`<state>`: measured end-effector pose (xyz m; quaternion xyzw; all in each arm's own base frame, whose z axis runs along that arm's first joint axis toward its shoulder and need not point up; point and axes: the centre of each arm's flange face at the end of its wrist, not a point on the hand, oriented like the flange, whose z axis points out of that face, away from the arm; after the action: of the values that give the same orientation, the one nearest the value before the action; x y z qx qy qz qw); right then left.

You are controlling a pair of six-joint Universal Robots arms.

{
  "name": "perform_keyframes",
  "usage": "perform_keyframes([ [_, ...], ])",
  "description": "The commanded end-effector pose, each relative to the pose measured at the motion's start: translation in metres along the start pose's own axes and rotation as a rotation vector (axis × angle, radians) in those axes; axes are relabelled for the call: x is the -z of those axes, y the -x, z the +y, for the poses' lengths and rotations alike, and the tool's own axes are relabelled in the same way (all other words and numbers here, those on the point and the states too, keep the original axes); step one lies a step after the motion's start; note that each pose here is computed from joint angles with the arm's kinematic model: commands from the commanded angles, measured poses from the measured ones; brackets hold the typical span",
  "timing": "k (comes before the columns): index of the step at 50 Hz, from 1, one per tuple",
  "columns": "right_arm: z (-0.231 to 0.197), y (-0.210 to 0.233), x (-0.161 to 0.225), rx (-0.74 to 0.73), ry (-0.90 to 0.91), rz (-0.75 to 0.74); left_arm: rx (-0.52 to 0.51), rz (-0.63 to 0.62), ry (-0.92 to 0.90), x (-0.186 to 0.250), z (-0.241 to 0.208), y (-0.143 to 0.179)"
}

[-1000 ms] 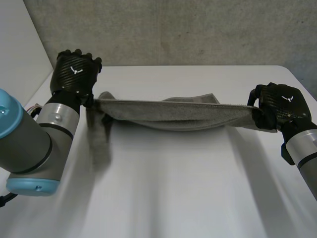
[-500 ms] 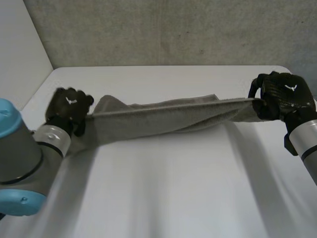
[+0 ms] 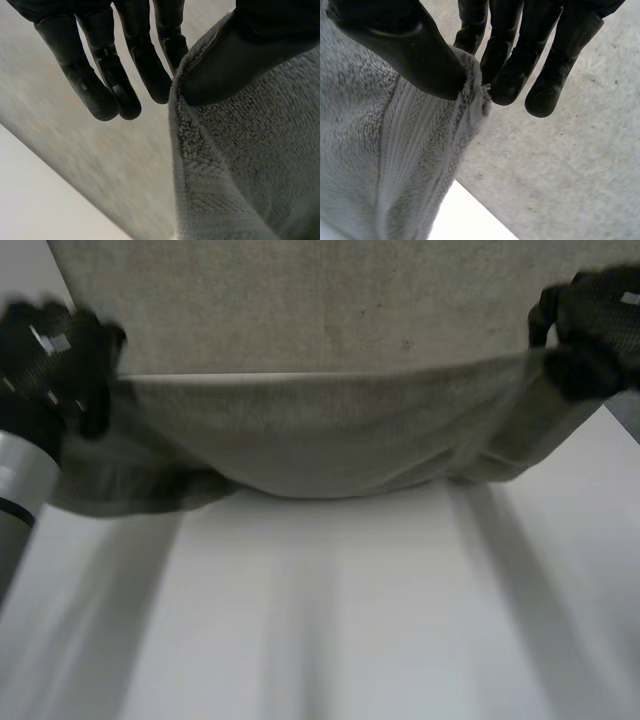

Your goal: Fold the towel.

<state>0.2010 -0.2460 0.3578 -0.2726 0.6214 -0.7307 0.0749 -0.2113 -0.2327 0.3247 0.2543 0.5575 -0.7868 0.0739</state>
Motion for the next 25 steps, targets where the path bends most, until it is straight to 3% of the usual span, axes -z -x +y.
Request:
perform_keyframes([
  [1, -0.012, -0.013, -0.012, 0.101, 0.112, -0.029, 0.054, 0.016, -0.044, -0.004, -0.034, 0.015],
  [3, 0.006, -0.009, -0.025, 0.154, 0.215, -0.083, 0.062, 0.123, 0.099, -0.014, 0.001, -0.006],
  [6, 0.028, 0.001, -0.039, 0.205, 0.296, -0.146, 0.069, 0.174, 0.175, -0.02, 0.022, -0.019],
  [8, 0.041, 0.007, -0.047, 0.224, 0.336, -0.168, 0.066, 0.245, 0.302, -0.03, 0.061, -0.04],
  [14, 0.085, 0.031, -0.082, 0.306, 0.444, -0.178, 0.002, 0.302, 0.377, -0.051, 0.1, -0.061],
  [17, 0.088, 0.036, -0.094, 0.325, 0.434, -0.164, -0.078, 0.295, 0.345, -0.074, 0.107, -0.064],
  [20, 0.075, 0.035, -0.124, 0.343, 0.308, -0.073, -0.137, 0.246, 0.234, -0.105, 0.089, -0.055],
  [22, 0.044, 0.025, -0.151, 0.32, 0.086, 0.082, -0.149, 0.13, 0.057, -0.137, 0.047, -0.033],
  [23, 0.044, 0.025, -0.151, 0.32, 0.084, 0.083, -0.149, 0.129, 0.056, -0.137, 0.046, -0.033],
  [25, 0.008, 0.007, -0.159, 0.235, -0.143, 0.241, -0.137, 0.068, -0.049, -0.149, 0.021, -0.022],
])
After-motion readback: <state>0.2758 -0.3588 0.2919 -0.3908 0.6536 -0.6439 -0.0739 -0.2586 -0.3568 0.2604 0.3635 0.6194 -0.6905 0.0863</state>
